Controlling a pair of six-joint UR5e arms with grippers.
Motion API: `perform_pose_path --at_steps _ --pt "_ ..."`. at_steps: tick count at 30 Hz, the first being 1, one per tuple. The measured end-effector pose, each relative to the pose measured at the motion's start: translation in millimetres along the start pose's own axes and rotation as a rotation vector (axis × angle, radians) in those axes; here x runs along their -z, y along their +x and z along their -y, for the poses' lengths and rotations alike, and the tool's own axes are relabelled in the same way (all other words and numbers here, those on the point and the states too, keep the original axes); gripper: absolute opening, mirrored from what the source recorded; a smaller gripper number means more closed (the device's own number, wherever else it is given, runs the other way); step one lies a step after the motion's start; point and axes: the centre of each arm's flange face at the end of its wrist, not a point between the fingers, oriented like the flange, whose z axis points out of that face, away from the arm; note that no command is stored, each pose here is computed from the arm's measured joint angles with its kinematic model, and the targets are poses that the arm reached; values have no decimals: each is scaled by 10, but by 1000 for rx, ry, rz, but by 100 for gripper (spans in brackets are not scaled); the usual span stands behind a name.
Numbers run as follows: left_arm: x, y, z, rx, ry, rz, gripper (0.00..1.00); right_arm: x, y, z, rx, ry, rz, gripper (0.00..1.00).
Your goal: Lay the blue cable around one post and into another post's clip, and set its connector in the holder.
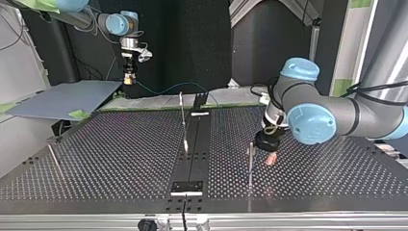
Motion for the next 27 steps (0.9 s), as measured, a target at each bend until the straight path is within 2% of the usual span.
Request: perform_pose_path --at_steps 6,16,24,27 --pt "21 41 27 10 10 -23 100 0 -7 -12 0 -2 2 0" --pt "194 57 161 -9 31 -15 100 -3 -9 -19 0 -4 1 0" --pt "289 148 20 -41 -5 -21 100 -3 -12 -22 -1 -4 1 0" --pt "351 154 -6 -45 -3 -18 100 -2 -14 -25 -2 -5 2 0"
